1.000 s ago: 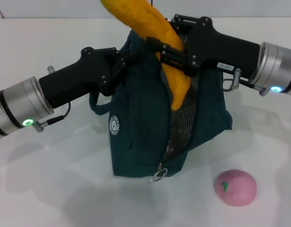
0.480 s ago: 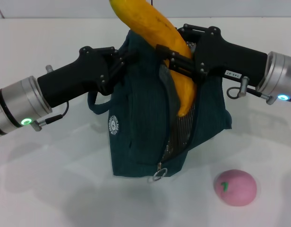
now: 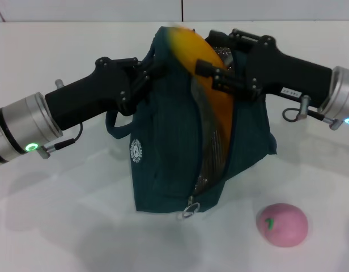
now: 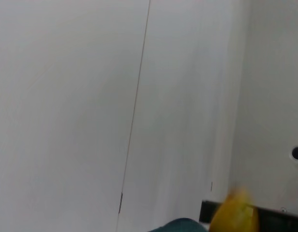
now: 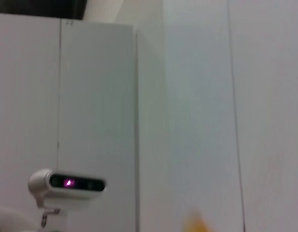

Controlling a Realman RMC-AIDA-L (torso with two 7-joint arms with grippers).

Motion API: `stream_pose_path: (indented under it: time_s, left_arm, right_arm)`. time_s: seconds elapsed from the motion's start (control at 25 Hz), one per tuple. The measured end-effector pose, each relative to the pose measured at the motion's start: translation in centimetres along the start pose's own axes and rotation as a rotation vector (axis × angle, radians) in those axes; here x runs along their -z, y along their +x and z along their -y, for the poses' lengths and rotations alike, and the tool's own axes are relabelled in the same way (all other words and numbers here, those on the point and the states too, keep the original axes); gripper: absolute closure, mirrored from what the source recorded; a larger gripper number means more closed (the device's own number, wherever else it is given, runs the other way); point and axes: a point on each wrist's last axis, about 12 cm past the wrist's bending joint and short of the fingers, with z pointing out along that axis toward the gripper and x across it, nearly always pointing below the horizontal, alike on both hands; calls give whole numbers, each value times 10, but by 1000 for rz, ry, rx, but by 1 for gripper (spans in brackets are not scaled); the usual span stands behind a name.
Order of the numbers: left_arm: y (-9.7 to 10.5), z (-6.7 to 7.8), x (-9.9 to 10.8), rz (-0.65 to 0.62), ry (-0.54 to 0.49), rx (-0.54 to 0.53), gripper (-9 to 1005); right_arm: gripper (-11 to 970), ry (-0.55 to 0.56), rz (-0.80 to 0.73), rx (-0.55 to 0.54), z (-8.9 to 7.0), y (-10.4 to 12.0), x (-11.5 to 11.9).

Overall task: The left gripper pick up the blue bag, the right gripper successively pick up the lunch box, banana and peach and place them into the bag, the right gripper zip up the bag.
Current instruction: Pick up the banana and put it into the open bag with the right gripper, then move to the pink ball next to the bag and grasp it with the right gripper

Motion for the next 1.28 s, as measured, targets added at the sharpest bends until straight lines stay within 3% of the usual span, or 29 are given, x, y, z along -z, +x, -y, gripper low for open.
stream_pose_path:
  time_s: [0.08, 0.44, 0.64, 0.8, 0.92, 1.08, 1.28]
  left_arm:
    - [0, 0, 0, 0, 1, 0, 947]
    - [0, 1, -2, -3, 9, 1, 947]
    - [2, 1, 0, -3, 2, 5, 946]
    - [4, 2, 7, -6, -16, 9, 946]
    - [5, 2, 9, -7, -22, 10, 946]
    - [6, 3, 12, -9, -30, -1, 946]
    - [6, 3, 10, -11, -21, -5, 946]
  right_arm:
    - [408, 23, 36, -6, 0, -2, 5]
    - [214, 143, 171, -25, -1, -7, 33]
    - [132, 121, 132, -44, -9, -3, 54]
    - [133, -7, -28, -63, -29, 3, 85]
    - [133, -77, -147, -49, -53, 14, 113]
    - [134, -76, -254, -54, -79, 30, 138]
    - [134, -31, -322, -85, -90, 46, 149]
